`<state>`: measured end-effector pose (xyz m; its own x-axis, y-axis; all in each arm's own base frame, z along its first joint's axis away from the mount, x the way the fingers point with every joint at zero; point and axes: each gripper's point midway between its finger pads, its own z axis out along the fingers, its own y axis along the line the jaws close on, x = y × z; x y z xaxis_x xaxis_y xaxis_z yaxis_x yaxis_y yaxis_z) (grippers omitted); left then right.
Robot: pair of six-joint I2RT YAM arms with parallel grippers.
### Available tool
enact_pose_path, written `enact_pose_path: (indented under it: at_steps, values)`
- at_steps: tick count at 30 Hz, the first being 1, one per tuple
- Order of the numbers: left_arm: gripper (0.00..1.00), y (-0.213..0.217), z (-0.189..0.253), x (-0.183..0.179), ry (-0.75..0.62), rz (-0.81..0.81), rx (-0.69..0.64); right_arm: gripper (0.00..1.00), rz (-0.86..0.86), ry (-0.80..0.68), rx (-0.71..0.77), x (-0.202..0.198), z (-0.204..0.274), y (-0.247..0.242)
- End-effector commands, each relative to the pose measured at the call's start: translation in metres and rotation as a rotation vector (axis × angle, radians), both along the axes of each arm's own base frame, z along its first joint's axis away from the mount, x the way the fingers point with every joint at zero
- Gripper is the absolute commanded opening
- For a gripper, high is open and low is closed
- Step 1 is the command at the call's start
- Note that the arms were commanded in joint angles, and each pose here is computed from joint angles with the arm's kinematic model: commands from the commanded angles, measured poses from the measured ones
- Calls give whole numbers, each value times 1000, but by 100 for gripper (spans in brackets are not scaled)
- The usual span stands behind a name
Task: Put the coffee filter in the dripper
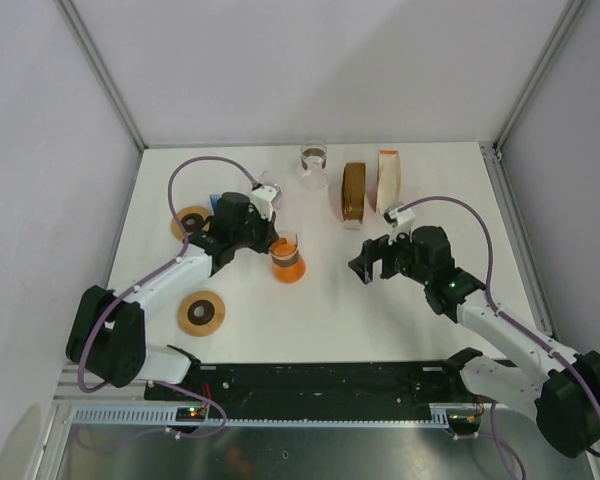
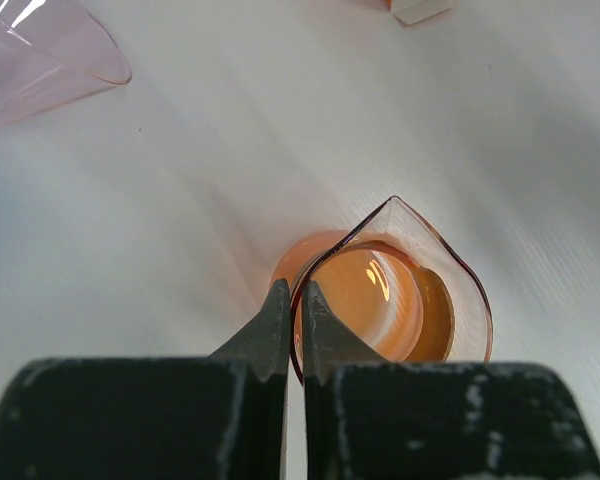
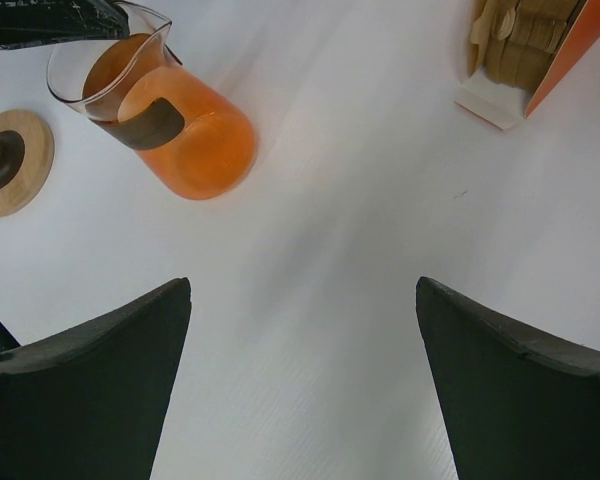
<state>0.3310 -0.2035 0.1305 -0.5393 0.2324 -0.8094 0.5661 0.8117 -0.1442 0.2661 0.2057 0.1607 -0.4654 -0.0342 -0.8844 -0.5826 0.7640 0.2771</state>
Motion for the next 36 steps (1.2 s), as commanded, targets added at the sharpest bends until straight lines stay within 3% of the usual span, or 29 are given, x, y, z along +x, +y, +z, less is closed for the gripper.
enact_pose_path:
  at_steps: [1,3,6,8,13,17,22,32,36]
  values:
    - [0,-2,18,10,-84,43,-39,99,3,-87,32,12,29,8]
    - [6,-3,19,8,-82,33,-43,99,1,-87,31,13,28,8]
    - [40,-8,33,9,-110,3,-62,99,-5,-88,25,13,28,7]
    - [55,-12,45,13,-129,-10,-70,99,-5,-87,18,13,26,7]
    - [71,-12,79,25,-165,0,-87,99,-6,-95,17,12,29,5]
    - [74,9,114,45,-218,74,-101,99,-4,-107,12,12,31,4]
    - [76,80,135,75,-264,277,-94,99,-1,-92,-10,13,29,4]
    - [79,229,61,96,-129,655,58,99,-31,-51,-86,13,13,-7]
    - [66,260,25,103,-44,714,98,99,-60,-54,-121,15,10,-15]
